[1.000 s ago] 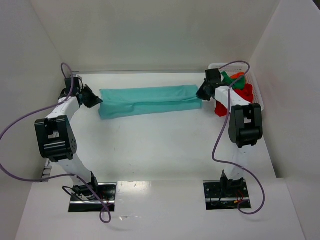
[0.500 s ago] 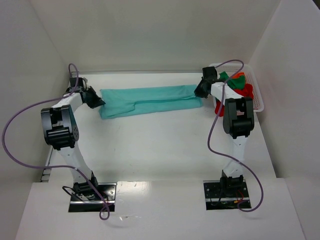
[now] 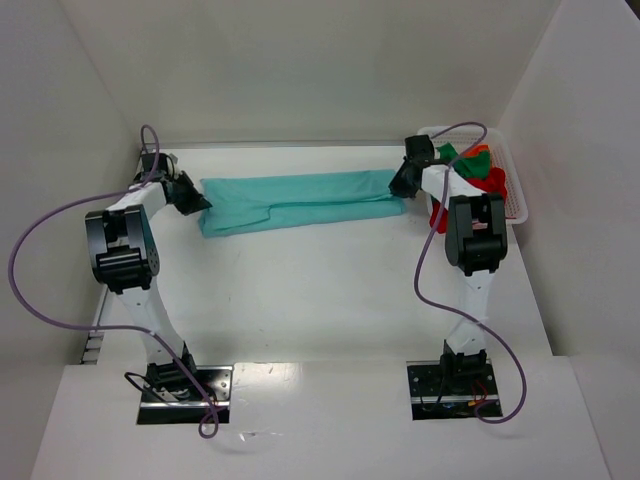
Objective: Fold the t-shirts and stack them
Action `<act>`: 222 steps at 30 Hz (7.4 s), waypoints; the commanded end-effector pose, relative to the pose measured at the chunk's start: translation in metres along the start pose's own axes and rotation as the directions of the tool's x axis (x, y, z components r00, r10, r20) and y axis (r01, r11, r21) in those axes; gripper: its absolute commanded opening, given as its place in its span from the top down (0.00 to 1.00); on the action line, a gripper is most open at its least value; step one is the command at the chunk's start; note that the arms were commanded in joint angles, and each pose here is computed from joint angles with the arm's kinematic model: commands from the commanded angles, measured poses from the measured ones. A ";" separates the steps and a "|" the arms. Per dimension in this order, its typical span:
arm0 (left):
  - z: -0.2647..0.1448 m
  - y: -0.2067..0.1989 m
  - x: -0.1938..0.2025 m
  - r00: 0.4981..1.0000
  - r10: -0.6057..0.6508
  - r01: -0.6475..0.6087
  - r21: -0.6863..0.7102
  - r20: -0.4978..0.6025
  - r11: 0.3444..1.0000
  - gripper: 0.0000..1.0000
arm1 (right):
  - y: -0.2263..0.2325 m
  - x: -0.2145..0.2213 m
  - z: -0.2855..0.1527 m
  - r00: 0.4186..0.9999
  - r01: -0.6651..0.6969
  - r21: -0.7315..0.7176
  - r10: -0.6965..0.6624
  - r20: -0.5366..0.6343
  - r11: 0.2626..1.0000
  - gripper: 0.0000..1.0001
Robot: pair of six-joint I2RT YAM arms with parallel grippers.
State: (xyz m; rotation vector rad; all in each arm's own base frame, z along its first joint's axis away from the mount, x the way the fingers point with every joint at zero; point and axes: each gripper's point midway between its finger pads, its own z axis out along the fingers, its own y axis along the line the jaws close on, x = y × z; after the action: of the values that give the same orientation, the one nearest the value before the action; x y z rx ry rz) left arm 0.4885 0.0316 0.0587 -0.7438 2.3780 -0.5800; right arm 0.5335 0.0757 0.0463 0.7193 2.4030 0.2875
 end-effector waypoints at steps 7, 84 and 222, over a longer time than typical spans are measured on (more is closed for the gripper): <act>-0.005 -0.004 -0.019 0.998 0.062 -0.063 0.012 0.032 0.998 1.00 | -0.012 -0.021 -0.041 0.995 -0.030 0.015 0.029 0.094 0.999 1.00; -0.030 -0.023 -0.025 0.985 0.169 -0.170 0.054 0.020 0.984 1.00 | -0.022 0.010 -0.074 0.998 -0.021 0.033 0.019 0.065 0.999 1.00; 0.008 -0.022 -0.017 0.972 0.224 -0.217 0.109 -0.064 0.970 0.78 | 0.046 -0.024 0.020 0.994 0.074 -0.091 -0.066 0.081 0.993 0.64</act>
State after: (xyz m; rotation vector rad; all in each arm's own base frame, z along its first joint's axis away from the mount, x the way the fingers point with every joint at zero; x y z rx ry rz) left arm 0.5067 0.0258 0.0648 -0.4658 2.4582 -0.6249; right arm 0.5557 0.0991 0.0335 0.6019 2.4113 0.2985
